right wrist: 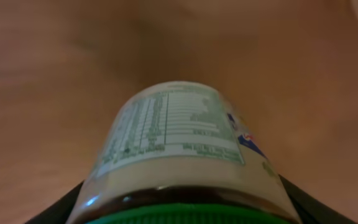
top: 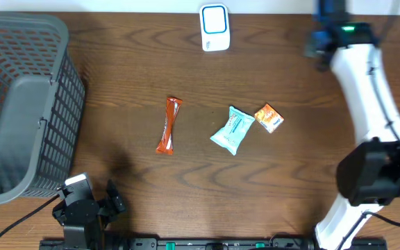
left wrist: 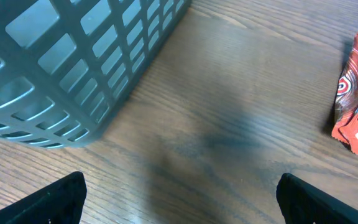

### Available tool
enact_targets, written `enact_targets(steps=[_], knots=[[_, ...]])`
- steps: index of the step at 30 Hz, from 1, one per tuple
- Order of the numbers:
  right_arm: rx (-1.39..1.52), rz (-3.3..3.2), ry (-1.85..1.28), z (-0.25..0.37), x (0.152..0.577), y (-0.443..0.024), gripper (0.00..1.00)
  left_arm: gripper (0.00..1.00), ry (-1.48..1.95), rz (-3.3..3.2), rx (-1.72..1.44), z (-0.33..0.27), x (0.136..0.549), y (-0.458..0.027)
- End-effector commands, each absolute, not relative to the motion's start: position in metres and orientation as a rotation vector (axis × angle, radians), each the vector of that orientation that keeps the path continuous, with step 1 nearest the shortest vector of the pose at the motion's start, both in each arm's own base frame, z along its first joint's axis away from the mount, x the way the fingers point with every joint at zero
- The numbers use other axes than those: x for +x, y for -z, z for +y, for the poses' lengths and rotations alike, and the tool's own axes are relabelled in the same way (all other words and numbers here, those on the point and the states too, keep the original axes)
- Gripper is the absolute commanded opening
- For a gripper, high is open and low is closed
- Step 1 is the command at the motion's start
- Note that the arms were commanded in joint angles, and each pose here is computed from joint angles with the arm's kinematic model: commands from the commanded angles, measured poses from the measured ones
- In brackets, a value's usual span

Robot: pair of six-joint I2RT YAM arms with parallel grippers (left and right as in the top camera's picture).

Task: Scan the item barcode
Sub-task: 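Hold the jar label in front of the white scanner, then carry the jar to the right table edge and release it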

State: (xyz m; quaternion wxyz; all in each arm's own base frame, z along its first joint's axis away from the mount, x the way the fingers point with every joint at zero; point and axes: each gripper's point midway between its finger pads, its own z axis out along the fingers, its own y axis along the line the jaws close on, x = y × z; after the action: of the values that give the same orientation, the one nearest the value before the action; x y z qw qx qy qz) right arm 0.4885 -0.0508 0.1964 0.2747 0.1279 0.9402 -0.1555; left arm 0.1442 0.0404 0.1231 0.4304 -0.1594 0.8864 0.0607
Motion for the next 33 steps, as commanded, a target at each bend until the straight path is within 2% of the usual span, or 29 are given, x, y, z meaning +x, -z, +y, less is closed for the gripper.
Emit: enact_targets(steps=[1,8,14,19,26,27,29,33], knots=[[0.722,2.523,0.455,-0.145,0.459,-0.182,0.62,0.98,-0.155,2.209,-0.415,0.042,0.144,-0.122],[1.227,2.408,0.403,-0.272,0.397,-0.161,0.64,0.98,-0.156,2.210,-0.415,0.042,0.144,-0.122],[1.536,2.340,0.137,-0.312,0.366,-0.121,0.57,0.98,-0.155,2.209,-0.415,0.042,0.144,-0.122],[1.643,2.370,0.078,-0.324,0.354,-0.082,0.56,0.98,-0.156,2.210,-0.415,0.042,0.144,-0.122],[1.662,2.390,0.073,-0.329,0.358,-0.052,0.69,0.98,-0.156,2.210,-0.415,0.042,0.144,-0.122],[1.655,2.384,0.075,-0.330,0.360,-0.053,0.76,0.98,-0.156,2.210,-0.415,0.042,0.144,-0.122],[1.590,2.391,0.075,-0.334,0.366,-0.058,0.99,0.98,-0.156,2.210,-0.415,0.042,0.144,-0.122],[1.533,2.383,0.084,-0.335,0.369,-0.076,0.99,0.98,-0.156,2.210,-0.415,0.042,0.144,-0.122]])
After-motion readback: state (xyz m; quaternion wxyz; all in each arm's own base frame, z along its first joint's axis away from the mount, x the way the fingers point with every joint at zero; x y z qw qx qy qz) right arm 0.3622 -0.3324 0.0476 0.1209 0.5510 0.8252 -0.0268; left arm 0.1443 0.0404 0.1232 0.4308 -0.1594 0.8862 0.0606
